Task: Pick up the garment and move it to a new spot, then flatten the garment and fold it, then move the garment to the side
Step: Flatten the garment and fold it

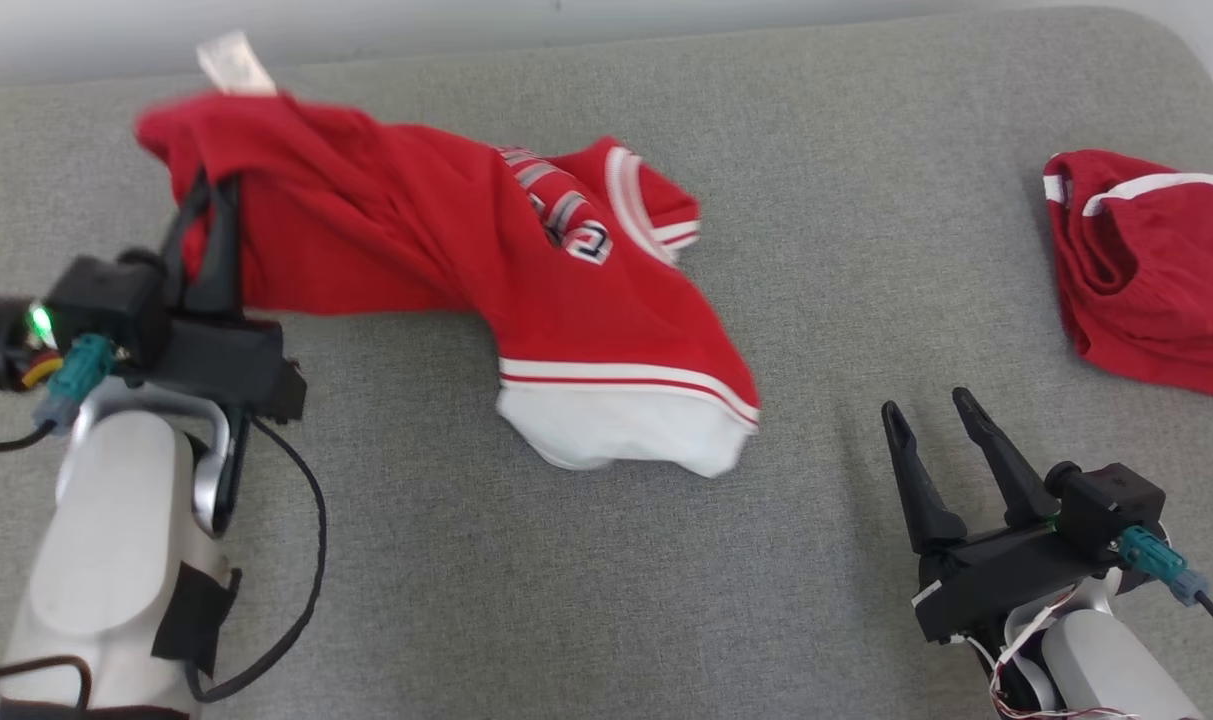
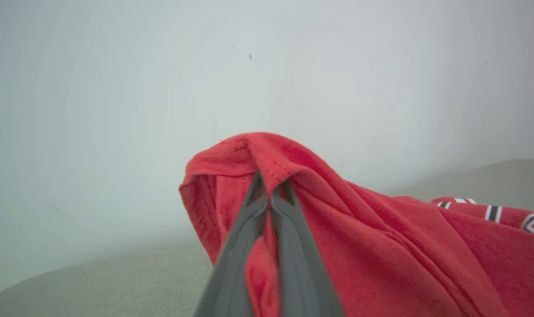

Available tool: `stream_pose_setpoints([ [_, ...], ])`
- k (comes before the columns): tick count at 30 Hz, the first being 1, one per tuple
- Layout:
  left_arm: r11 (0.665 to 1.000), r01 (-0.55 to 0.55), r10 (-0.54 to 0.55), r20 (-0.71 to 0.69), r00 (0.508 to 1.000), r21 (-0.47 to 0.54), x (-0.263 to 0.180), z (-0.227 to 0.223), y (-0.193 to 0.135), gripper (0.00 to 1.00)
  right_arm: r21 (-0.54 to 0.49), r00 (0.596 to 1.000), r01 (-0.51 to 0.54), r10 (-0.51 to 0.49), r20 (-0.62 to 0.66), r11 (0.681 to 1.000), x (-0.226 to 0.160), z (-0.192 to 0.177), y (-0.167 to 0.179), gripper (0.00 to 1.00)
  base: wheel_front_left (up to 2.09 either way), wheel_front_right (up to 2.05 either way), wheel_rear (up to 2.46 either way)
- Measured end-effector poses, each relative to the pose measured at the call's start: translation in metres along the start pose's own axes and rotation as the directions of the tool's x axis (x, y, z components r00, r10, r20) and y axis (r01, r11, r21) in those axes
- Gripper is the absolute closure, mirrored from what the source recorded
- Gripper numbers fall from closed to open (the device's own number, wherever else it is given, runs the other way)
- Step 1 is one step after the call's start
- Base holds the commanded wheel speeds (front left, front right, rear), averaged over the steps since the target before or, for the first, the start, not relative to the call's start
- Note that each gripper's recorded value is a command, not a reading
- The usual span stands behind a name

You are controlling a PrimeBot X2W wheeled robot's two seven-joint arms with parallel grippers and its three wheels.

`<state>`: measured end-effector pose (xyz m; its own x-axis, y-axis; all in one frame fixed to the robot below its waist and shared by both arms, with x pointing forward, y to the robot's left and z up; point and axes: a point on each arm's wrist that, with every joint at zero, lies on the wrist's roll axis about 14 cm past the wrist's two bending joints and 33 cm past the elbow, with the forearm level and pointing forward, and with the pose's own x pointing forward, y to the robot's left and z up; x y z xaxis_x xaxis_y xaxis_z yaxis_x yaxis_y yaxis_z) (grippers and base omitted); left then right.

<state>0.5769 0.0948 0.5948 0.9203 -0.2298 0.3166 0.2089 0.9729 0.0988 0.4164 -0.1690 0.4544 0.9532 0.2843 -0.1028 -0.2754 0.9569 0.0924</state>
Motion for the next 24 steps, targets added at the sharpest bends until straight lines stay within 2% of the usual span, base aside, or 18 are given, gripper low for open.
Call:
stream_pose_setpoints([
  [4,0.996,0.048,-0.054,0.087,0.995,0.076,0.001,0.030,-0.009,1.00,0.009,1.000,-0.004,0.004,0.003,1.000,0.001,0.000,0.004,0.00,0.00,0.00,0.00],
  [8,0.993,0.075,-0.078,0.026,0.997,0.092,-0.023,0.009,-0.016,1.00,0.015,1.000,-0.004,0.004,0.007,1.000,0.001,0.001,0.006,0.00,0.00,0.00,0.00],
  [9,0.993,0.078,-0.078,-0.009,0.997,0.087,-0.033,-0.002,-0.017,0.87,0.016,1.000,-0.005,0.005,0.009,1.000,0.000,0.002,0.007,0.00,0.00,0.00,0.00],
  [10,0.993,0.086,-0.082,-0.051,0.995,0.080,-0.043,-0.015,-0.018,0.58,0.018,1.000,-0.005,0.005,0.010,1.000,0.000,0.002,0.008,0.00,0.00,0.00,0.00],
  [11,0.994,0.088,-0.081,-0.092,0.992,0.070,-0.055,-0.027,-0.019,0.24,0.018,1.000,-0.005,0.005,0.012,1.000,0.000,0.003,0.008,0.00,0.00,0.00,0.00],
  [12,0.995,0.086,-0.078,-0.131,0.988,0.057,-0.066,-0.039,-0.019,0.00,0.019,1.000,-0.004,0.004,0.013,1.000,0.000,0.003,0.008,0.00,0.00,0.00,0.00],
  [16,0.998,0.052,-0.046,-0.268,0.962,0.018,-0.106,-0.076,-0.015,0.00,0.018,1.000,-0.004,0.004,0.017,1.000,0.000,0.005,0.007,0.00,0.00,0.00,0.00],
  [19,0.999,0.035,-0.035,-0.314,0.949,-0.004,-0.122,-0.087,-0.014,0.00,0.014,1.000,-0.011,0.011,0.017,1.000,0.000,0.005,0.008,0.00,0.00,0.00,0.00],
  [24,0.998,-0.049,0.032,-0.312,0.950,-0.049,-0.131,-0.081,0.001,0.00,0.016,0.999,-0.039,0.039,0.007,0.999,0.001,0.002,0.017,0.00,0.00,0.00,0.00],
])
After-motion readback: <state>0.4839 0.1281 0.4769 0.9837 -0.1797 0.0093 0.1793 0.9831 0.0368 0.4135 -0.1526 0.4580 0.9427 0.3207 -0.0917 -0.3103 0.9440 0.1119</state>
